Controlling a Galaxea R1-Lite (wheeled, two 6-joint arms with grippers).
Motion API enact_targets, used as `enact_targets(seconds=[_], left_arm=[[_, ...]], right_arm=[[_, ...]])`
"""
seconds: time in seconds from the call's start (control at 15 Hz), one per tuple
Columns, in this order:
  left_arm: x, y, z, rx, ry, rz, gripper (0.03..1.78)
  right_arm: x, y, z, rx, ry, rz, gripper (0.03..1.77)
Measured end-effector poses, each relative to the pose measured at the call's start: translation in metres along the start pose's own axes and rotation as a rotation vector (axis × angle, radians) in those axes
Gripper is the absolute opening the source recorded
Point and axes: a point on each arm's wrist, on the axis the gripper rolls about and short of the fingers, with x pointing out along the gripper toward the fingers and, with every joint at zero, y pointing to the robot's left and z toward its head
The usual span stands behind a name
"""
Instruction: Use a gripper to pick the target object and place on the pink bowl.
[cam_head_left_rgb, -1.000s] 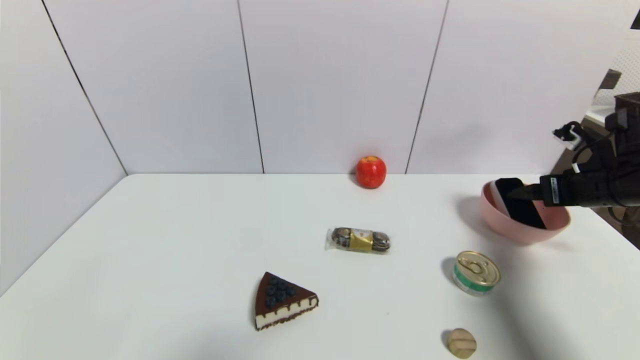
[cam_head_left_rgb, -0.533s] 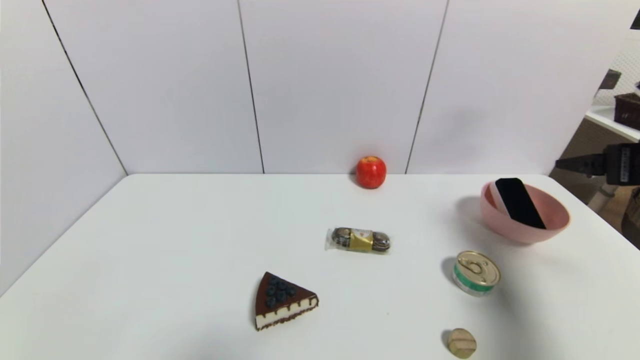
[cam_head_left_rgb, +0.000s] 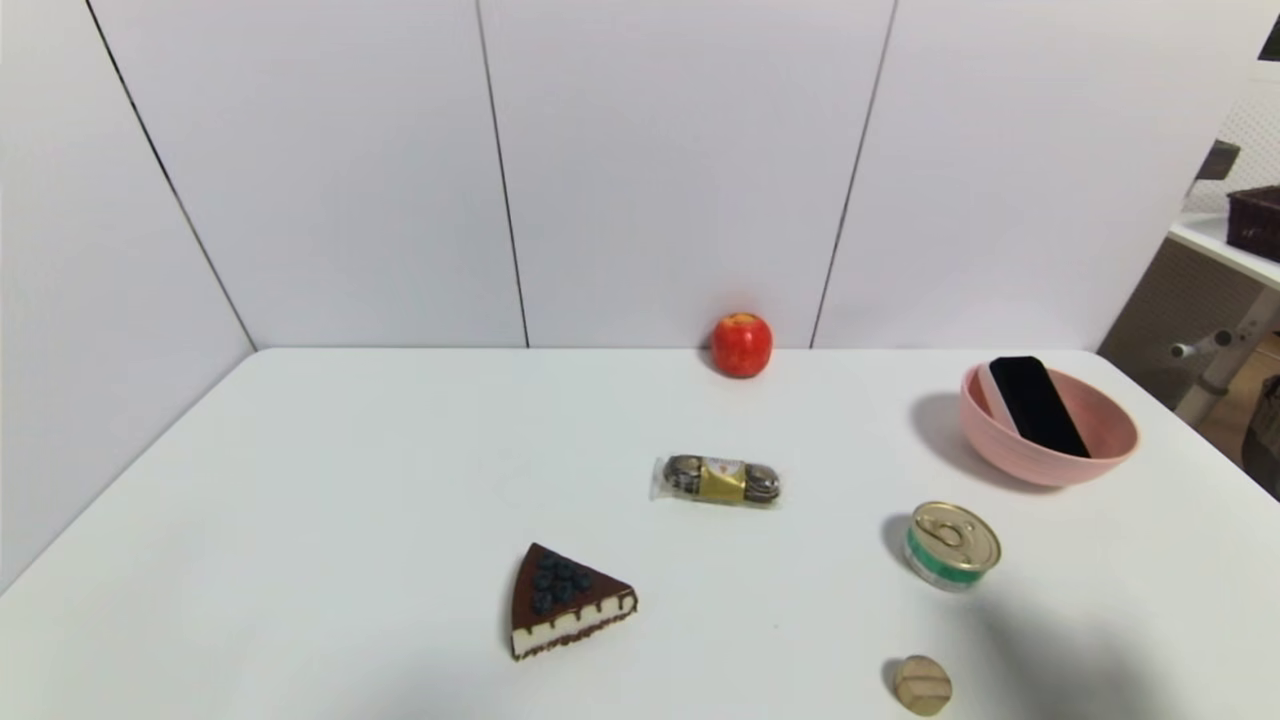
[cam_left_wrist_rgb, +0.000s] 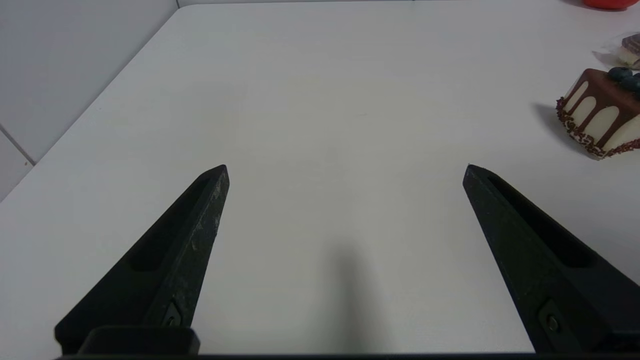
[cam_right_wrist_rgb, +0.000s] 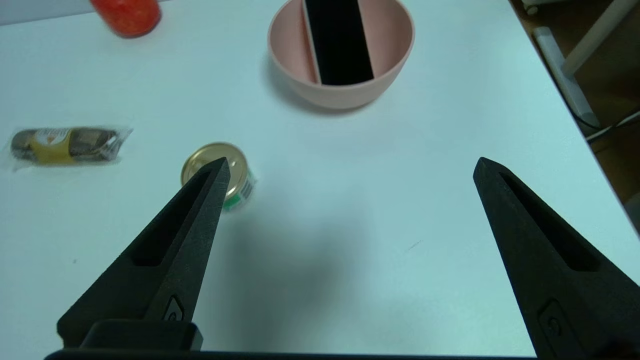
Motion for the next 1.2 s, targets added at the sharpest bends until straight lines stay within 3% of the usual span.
enact_targets(seconds=[0.27,0.53,0.67,1.2], left_arm=[[0.000,0.000,0.000,0.000,0.000,0.000,1.69],[0.000,0.000,0.000,0.000,0.000,0.000,1.69],[0.000,0.000,0.000,0.000,0.000,0.000,1.69],[0.000,0.000,0.000,0.000,0.000,0.000,1.69]], right_arm=[[-0.027,-0.009,-0.081,0.008,-0.150,0.050,1.69],[-0.026,-0.015,-0.154,-0.030,-0.222,0.094,1.69],[-0.027,-0.016,-0.165,-0.060,-0.284,0.121,1.69],[-0.029,-0.017,-0.172,-0.027,-0.332,0.122,1.69]])
